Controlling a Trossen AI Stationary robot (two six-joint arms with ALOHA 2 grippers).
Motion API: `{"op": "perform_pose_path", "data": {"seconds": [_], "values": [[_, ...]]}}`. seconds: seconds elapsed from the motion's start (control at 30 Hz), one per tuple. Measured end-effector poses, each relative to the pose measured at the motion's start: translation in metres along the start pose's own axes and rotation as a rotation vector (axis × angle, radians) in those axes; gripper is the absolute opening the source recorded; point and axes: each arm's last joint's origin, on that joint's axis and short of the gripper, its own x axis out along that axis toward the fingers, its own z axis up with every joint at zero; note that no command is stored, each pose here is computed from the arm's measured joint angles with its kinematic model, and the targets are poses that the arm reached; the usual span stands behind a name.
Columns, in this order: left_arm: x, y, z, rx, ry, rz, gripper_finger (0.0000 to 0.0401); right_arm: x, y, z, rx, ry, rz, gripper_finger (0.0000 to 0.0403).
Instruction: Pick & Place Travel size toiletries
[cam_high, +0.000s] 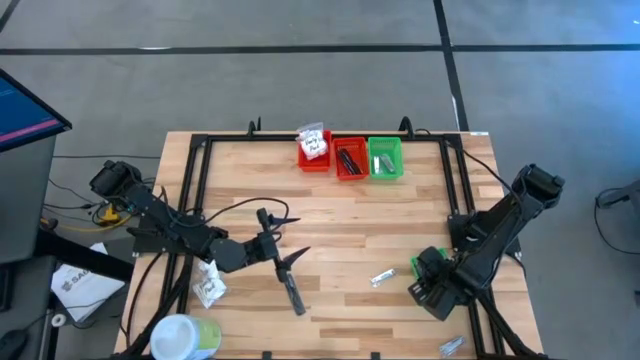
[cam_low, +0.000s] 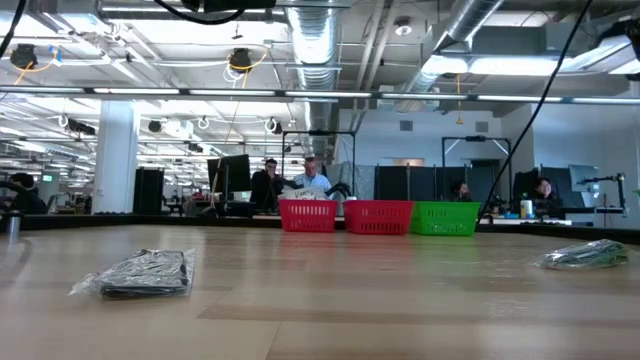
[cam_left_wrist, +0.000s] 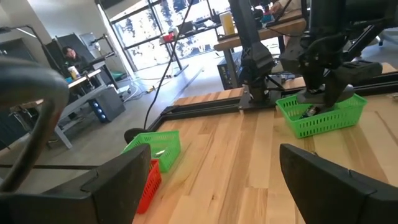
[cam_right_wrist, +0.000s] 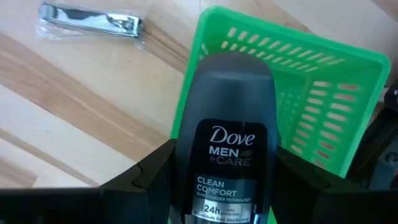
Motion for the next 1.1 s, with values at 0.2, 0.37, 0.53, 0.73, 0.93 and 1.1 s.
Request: {"op": "perform_pose_path", "data": {"seconds": [0.2, 0.37, 0.53, 0.73, 0.93, 1.1], "values": [[0.000, 0.000, 0.000, 0.000, 0.000, 0.000, 0.0347, 0.012, -0.004, -0.002, 0.018, 0.041, -0.019, 0.0192], [0.000, 0.000, 0.000, 0.000, 0.000, 0.000, 0.0347, 0.014, -0.004, -0.003, 0.006, 0.046, -0.002, 0.0208], [0.000, 0.000, 0.000, 0.000, 0.000, 0.000, 0.0347, 0.014, -0.002, -0.003, -0.018, 0.049, 0.011, 0.0238], [0.000, 0.000, 0.000, 0.000, 0.000, 0.000, 0.0347, 0.014, -0.003, 0.000, -0.027, 0.044, -0.005, 0.0247], [0.000, 0.000, 0.000, 0.000, 0.000, 0.000, 0.0347, 0.014, -0.003, 0.003, -0.088, 0.045, -0.007, 0.0247], [0.000, 0.000, 0.000, 0.000, 0.000, 0.000, 0.0347, 0.014, -0.003, 0.003, -0.121, 0.068, -0.011, 0.0247]]}}
